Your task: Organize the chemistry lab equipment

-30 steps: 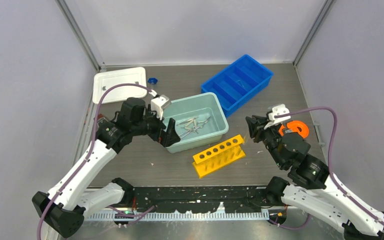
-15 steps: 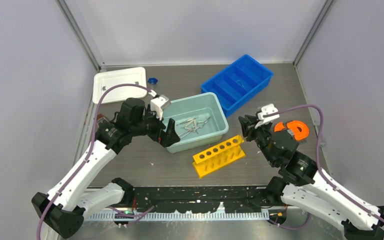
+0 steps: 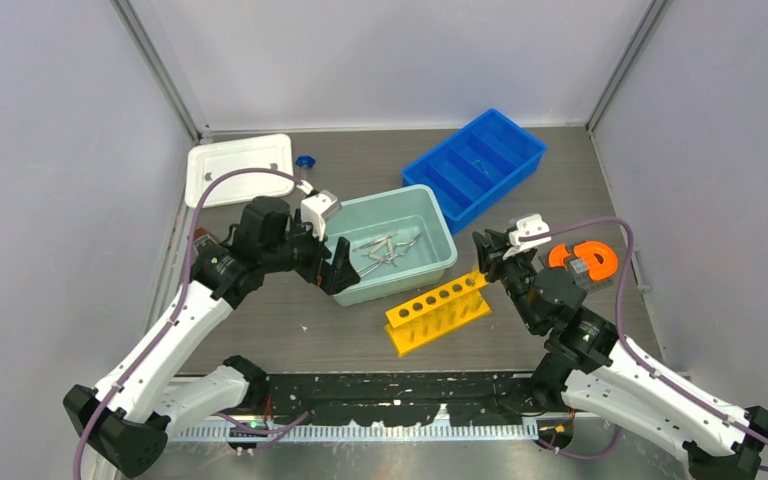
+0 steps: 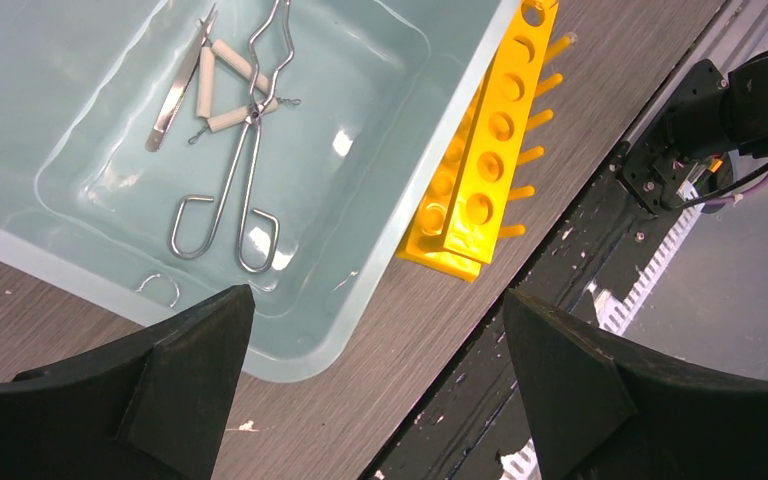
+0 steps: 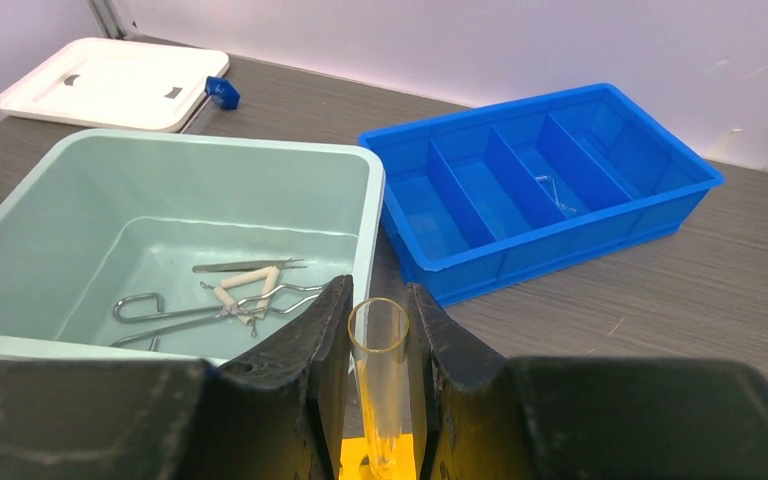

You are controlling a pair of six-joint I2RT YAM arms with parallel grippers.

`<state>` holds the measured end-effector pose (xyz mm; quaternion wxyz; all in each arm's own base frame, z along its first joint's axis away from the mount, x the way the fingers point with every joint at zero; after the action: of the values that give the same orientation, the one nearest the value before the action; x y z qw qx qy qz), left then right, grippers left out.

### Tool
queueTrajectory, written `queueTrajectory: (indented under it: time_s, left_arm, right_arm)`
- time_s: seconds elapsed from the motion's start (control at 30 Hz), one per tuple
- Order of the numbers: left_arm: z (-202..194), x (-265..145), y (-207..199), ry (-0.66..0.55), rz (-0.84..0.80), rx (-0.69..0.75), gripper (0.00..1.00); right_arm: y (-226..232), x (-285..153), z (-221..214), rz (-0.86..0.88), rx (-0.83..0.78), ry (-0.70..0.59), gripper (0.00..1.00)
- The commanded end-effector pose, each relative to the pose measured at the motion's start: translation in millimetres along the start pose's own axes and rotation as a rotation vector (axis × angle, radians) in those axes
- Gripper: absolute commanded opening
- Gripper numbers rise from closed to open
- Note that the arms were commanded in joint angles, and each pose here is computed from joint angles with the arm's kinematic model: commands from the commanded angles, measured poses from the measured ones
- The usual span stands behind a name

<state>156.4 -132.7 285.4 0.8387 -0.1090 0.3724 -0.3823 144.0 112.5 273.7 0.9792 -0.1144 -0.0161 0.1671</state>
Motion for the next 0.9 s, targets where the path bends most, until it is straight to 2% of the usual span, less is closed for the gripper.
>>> queueTrajectory:
  time_s: [0.0, 0.43, 0.87]
  left_arm:
    - [6, -2, -2, -0.050, -0.011, 0.034, 1.00]
    - [5, -1, -1, -0.046, -0.002, 0.031, 1.00]
    - [5, -1, -1, -0.047, 0.000, 0.031, 1.00]
  right_arm:
    - [-5, 0, 11, -0.055, 0.068, -0.094, 0.24]
    - [-3, -4, -6, -0.085, 0.160, -0.080, 0.24]
    - [2, -1, -22, -0.097, 0.136, -0.041, 0.24]
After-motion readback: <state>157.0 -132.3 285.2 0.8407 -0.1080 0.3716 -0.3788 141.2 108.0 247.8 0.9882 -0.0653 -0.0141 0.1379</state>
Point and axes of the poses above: each gripper's point midway between its finger pads, its own x axis out along the fingers, its own y axis along the line the jaws close on, z = x × y, the point moved 10 cm from there along -x, back along the fingers, and after that the axes turned 13 degrees about -x, right-handed, at the moved point
